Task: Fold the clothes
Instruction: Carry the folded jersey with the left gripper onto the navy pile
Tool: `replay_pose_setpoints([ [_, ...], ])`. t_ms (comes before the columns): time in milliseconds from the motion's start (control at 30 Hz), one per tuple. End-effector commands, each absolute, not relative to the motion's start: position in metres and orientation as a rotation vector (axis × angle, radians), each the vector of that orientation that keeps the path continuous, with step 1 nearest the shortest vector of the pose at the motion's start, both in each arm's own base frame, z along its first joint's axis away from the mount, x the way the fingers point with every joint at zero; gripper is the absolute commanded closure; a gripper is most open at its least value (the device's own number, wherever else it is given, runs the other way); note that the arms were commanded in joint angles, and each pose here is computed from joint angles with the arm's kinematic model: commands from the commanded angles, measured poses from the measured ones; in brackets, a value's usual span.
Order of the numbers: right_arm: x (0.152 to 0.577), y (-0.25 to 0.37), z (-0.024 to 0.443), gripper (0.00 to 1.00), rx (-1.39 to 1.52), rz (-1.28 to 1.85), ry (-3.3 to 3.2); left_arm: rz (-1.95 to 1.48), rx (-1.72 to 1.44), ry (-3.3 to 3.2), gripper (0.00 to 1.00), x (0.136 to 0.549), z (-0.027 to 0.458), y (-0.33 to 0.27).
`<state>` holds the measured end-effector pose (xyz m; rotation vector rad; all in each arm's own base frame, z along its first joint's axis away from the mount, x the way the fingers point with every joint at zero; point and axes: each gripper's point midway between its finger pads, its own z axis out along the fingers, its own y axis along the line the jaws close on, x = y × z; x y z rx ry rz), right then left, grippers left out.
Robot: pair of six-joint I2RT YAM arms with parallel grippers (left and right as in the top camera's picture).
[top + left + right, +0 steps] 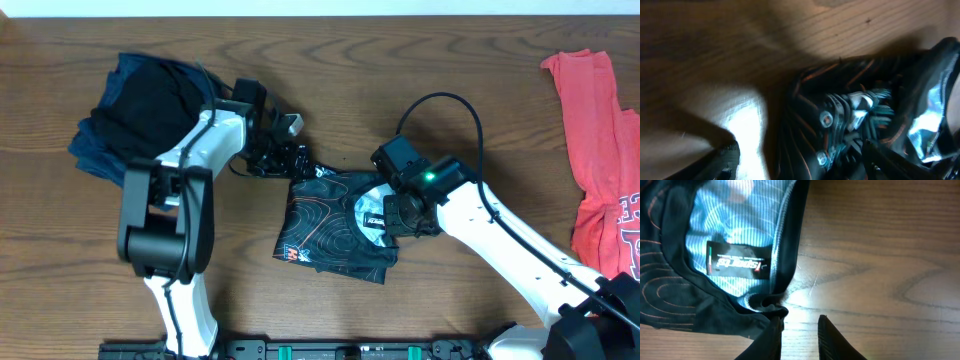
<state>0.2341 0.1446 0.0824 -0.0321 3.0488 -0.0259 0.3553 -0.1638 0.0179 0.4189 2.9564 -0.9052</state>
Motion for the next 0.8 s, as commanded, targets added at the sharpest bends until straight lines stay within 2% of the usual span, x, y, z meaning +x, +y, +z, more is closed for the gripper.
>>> replay_pose_setpoints([
  [0, 0.236, 0.14, 0.084, 0.76, -0.01, -0.048, 3.039, -1.034, 0.473, 2.928, 0.2, 0.35, 0.007, -0.174],
  [167, 0.236, 0.14, 0.084, 0.76, -0.009, -0.048, 3.038, -1.259, 0.46, 2.912, 0.22, 0.338, 0.002, -0.196],
  [267, 0.236, 0.139, 0.084, 0.76, -0.008, -0.048, 3.038, -1.272, 0.472, 2.956, 0.31, 0.327, -0.006, -0.202],
  [367, 0.236, 0.139, 0.084, 0.76, -0.008, -0.049, 3.038, -1.235, 0.494, 2.977, 0.45, 0.324, -0.01, -0.203],
  [533, 0.235, 0.139, 0.084, 0.76, -0.015, -0.052, 3.042, -1.185, 0.512, 2.989, 0.81, 0.325, -0.013, -0.2],
  [600, 0.235, 0.139, 0.084, 0.76, -0.015, -0.053, 3.042, -1.176, 0.519, 2.989, 0.93, 0.325, -0.014, -0.199],
  [767, 0.235, 0.136, 0.084, 0.76, -0.02, -0.08, 3.037, -0.997, 0.523, 3.038, 0.94, 0.332, -0.015, -0.182],
])
